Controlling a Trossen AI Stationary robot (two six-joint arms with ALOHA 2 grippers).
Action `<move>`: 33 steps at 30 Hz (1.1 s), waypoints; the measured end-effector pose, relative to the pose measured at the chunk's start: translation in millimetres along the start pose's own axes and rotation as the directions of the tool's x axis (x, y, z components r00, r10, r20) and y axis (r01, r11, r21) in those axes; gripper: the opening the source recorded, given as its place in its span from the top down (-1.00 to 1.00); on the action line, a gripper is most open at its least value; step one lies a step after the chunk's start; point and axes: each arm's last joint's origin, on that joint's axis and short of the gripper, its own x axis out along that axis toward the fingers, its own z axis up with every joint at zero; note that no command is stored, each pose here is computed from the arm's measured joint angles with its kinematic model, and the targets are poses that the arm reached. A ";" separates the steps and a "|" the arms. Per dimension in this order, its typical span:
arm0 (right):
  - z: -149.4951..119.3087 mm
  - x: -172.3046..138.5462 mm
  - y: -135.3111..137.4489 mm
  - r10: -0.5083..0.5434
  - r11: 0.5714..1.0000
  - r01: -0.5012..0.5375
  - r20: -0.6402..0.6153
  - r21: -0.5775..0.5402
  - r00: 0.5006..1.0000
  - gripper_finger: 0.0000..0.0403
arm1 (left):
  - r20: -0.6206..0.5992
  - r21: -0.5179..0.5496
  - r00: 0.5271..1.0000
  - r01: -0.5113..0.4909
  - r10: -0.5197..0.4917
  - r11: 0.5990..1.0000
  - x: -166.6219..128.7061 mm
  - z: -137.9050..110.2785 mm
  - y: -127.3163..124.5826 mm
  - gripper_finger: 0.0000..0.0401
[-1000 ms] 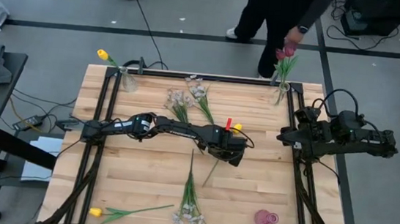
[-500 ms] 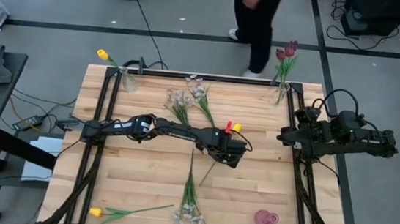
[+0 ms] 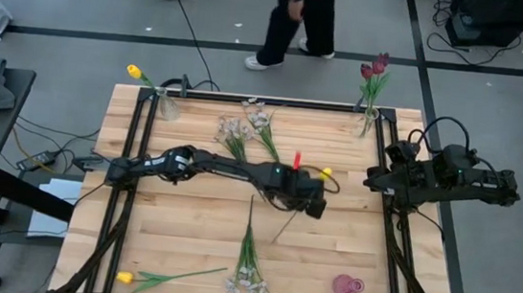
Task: Sort flowers into vase by color
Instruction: Put the top yellow flower into the left transparent vase
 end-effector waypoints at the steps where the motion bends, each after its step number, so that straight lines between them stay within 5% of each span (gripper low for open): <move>1: -0.1 0.0 0.0 0.001 1.000 -0.001 -0.004 -0.001 1.000 0.18 | 0.033 -0.005 0.999 0.012 -0.012 1.000 -6.0 2.9 -1.9 0.99; 13: -5.6 -0.6 -7.1 -0.047 0.999 0.049 -0.142 0.012 0.989 0.18 | 0.242 -0.023 0.968 0.067 -0.060 0.997 -66.1 16.1 -11.2 1.00; 17: -12.4 -3.4 -20.3 -0.153 0.983 0.174 -0.270 0.057 0.951 0.18 | 0.289 -0.028 0.954 0.093 -0.081 0.995 -84.4 18.0 -13.7 1.00; 21: -20.1 -10.4 -38.3 -0.308 0.924 0.368 -0.367 0.105 0.878 0.18 | 0.327 -0.032 0.941 0.105 -0.089 0.994 -94.7 20.2 -14.3 1.00; 24: -21.6 -12.4 -42.0 -0.341 0.910 0.403 -0.382 0.092 0.859 0.18 | 0.322 -0.029 0.942 0.113 -0.098 0.993 -100.6 21.2 -14.2 1.00; 28: -20.2 -11.1 -40.2 -0.332 0.924 0.377 -0.355 0.064 0.874 0.18 | 0.240 0.072 0.963 0.112 -0.126 0.991 -97.4 18.5 -14.8 0.95; 33: -19.5 -10.4 -38.7 -0.320 0.935 0.353 -0.347 0.033 0.881 0.18 | 0.168 0.221 0.981 0.056 -0.095 0.974 -83.4 16.5 -7.5 0.67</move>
